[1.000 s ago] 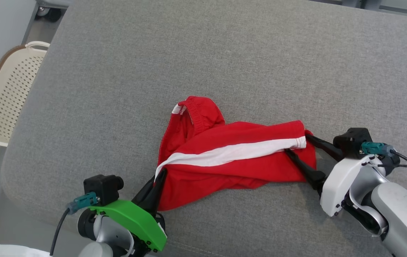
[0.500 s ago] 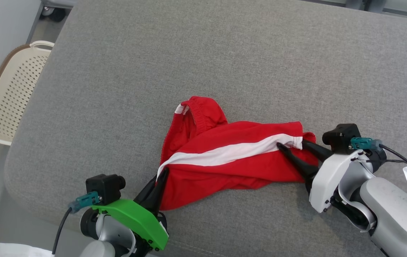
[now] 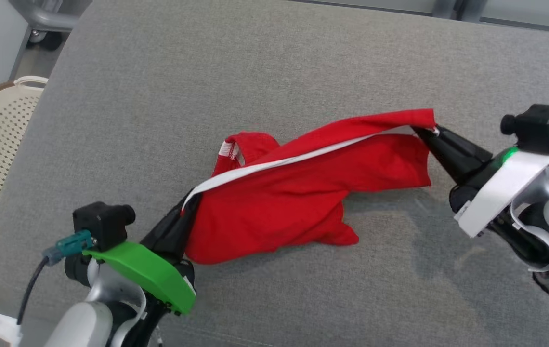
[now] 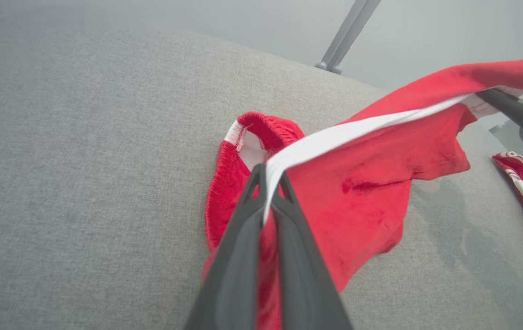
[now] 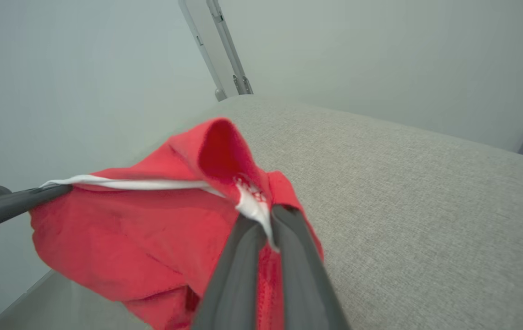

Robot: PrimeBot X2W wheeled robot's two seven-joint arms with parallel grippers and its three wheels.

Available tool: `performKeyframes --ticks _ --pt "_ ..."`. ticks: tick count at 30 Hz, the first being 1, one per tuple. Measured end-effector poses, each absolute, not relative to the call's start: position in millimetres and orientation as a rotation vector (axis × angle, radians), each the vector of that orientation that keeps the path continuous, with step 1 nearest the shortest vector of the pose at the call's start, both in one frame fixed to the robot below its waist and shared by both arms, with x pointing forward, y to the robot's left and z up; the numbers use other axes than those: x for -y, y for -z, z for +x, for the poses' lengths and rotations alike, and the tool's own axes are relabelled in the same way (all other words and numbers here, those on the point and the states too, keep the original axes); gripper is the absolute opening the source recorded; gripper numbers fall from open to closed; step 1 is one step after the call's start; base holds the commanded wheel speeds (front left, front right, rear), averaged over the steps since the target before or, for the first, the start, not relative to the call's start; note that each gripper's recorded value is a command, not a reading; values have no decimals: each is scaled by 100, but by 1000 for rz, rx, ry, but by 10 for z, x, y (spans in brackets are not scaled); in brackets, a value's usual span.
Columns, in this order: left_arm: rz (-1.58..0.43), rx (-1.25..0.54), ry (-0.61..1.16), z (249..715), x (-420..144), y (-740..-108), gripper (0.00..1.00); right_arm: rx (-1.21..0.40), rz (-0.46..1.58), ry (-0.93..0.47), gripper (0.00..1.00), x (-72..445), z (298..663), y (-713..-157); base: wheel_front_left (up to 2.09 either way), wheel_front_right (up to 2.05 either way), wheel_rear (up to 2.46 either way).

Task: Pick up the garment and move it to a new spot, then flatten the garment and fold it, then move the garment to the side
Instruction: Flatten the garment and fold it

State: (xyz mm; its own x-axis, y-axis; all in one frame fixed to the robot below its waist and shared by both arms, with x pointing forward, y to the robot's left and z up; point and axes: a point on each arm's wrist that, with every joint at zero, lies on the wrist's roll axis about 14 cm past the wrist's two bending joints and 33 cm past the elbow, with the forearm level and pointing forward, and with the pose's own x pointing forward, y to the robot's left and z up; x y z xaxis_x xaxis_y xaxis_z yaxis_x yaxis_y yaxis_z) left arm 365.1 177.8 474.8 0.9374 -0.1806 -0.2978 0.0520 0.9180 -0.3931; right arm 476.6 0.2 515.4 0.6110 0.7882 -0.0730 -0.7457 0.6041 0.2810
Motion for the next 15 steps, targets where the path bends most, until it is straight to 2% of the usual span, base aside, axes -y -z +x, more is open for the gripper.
performKeyframes --ticks 5,8,13,14,15 --pt "-250 -272 272 3912 -1682 -5256 0 -107 295 -869 0 254 4882 -5681 0 0 0" --pt "-140 -224 356 4214 -1640 -5611 0 -41 297 -836 0 433 5092 -5977 0 0 0" --pt "17 -150 428 4952 -1594 -6151 0 58 358 -736 0 676 5683 -6358 0 0 0" --pt "56 -150 449 5272 -1527 -6246 0 67 375 -691 0 710 5961 -6384 0 0 0" --pt "75 -151 445 5439 -1517 -6279 0 59 390 -676 0 694 6083 -6366 0 0 0"
